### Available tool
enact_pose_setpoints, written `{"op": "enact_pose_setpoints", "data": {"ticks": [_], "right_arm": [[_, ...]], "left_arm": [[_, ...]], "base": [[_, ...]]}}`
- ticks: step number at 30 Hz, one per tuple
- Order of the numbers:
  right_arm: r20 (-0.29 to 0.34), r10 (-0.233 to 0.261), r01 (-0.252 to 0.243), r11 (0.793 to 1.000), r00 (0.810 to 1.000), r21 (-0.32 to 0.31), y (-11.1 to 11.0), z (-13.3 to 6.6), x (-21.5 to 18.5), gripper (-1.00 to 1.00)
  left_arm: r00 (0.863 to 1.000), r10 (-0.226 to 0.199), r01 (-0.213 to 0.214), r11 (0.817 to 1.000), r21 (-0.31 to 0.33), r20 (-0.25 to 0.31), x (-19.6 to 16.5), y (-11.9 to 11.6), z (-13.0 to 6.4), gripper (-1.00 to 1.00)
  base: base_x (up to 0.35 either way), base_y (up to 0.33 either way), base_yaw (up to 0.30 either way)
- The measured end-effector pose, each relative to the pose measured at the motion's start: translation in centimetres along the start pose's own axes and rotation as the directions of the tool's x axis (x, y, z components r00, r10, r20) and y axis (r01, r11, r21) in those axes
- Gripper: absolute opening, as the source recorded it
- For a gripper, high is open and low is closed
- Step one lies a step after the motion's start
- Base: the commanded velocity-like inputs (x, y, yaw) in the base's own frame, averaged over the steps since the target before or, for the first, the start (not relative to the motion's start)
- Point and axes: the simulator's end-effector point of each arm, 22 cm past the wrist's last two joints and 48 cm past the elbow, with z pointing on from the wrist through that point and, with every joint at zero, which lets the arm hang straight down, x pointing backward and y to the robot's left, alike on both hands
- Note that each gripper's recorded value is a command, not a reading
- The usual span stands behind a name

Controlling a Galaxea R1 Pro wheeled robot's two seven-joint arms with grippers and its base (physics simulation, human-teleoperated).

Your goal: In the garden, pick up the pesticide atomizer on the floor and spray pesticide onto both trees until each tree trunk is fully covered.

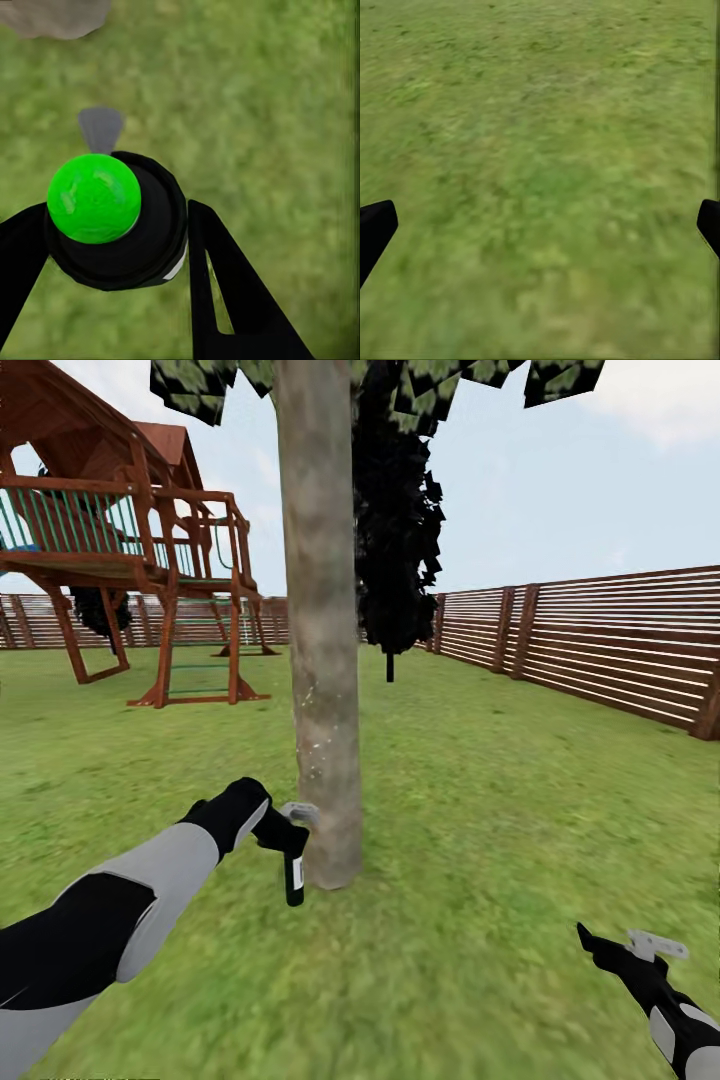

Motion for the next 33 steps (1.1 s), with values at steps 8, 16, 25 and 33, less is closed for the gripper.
{"op": "enact_pose_setpoints", "data": {"ticks": [8, 16, 25, 33], "right_arm": [[0.0, 0.0, 0.0, 1.0, 1.0, 0.0, 0.0, 0.0, 0.0, 1.0], [0.0, 0.0, 0.0, 1.0, 1.0, 0.0, 0.0, 0.0, 0.0, 1.0], [0.0, 0.0, 0.0, 1.0, 1.0, 0.0, 0.0, 0.0, 0.0, 1.0], [0.0, 0.0, 0.0, 1.0, 1.0, 0.0, 0.0, 0.0, 0.0, 1.0]], "left_arm": [[1.0, -0.001, 0.001, 1.0, 0.001, -0.003, 0.12, -0.05, 0.08, -1.0], [1.0, -0.002, 0.002, 1.0, 0.001, -0.004, 0.15, 0.0, 0.09, -1.0], [1.0, -0.008, 0.008, 1.0, 0.0, -0.011, 0.51, 0.22, 0.23, -1.0], [1.0, -0.012, 0.012, 1.0, 0.002, -0.017, 0.75, 0.19, 0.37, -1.0]], "base": [[0.0, -0.322, 0.238], [0.065, -0.318, 0.21], [0.084, -0.144, 0.007], [0.134, -0.287, 0.108]]}}
